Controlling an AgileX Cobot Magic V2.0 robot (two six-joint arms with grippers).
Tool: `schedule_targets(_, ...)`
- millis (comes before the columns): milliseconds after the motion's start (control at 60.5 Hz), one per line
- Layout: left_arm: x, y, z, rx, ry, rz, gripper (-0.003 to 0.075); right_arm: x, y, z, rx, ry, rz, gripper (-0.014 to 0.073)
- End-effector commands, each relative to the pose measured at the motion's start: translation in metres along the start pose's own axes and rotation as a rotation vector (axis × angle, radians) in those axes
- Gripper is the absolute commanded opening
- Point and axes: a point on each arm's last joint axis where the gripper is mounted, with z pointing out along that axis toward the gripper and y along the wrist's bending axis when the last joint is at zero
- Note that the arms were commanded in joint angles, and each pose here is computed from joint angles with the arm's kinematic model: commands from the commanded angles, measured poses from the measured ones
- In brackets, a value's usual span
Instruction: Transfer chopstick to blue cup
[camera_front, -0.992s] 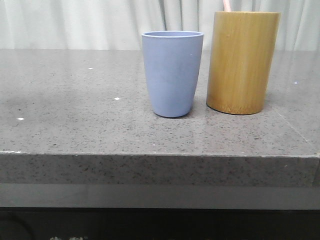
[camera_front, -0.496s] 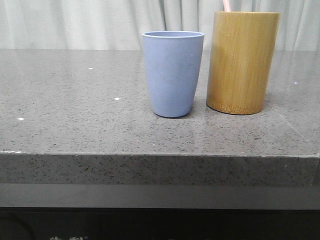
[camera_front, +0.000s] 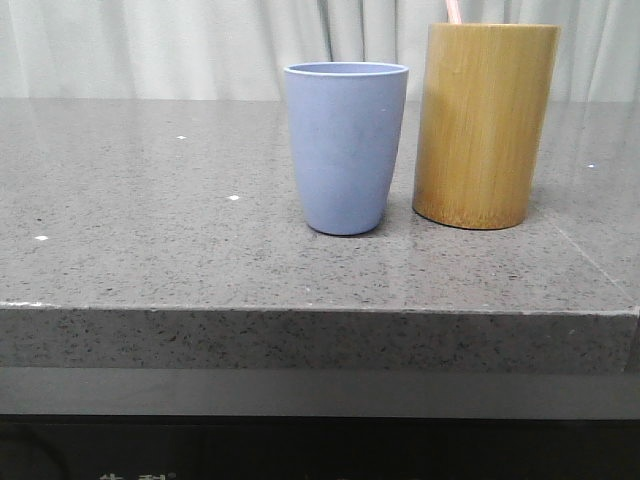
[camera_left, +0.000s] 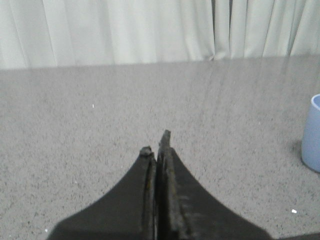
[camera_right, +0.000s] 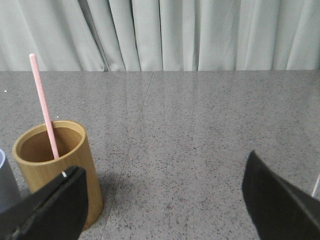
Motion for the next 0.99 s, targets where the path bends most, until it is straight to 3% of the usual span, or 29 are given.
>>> schedule_targets(0,-0.012,0.000,-0.011,-0.005,-0.145,-0.022,-0.0019,-0.022,0.002,0.014,-0.015,-0.123,-0.002,0.0635)
schedule_targets(182,-0.012,0.000,-0.014,-0.006,-0.161,-0.021,-0.0019,-0.042,0.024,0.059,-0.134,-0.090,-0.023,0.0635)
schedule_targets(430,-0.012,0.000,-0.014,-0.006,-0.161,-0.021,-0.0019,-0.067,0.089,0.130,-0.333,-0.028,-0.112,0.0635)
schedule_targets(794,-0.012,0.000,-0.014,-0.006,-0.161,-0.021,-0.0019,-0.051,0.120,0.209,-0.342,0.080,-0.134,0.0628)
schedule_targets(876,-0.012,0.000,-0.014,-0.006,-0.161,-0.021,-0.0019,-0.049,0.121,0.213,-0.341,0.090,-0.136,0.0559)
schedule_targets(976,-0.012,0.000,-0.014,-0.006,-0.161,-0.021,-0.0019,-0.048,0.121,0.213,-0.341,0.096,-0.137,0.0397)
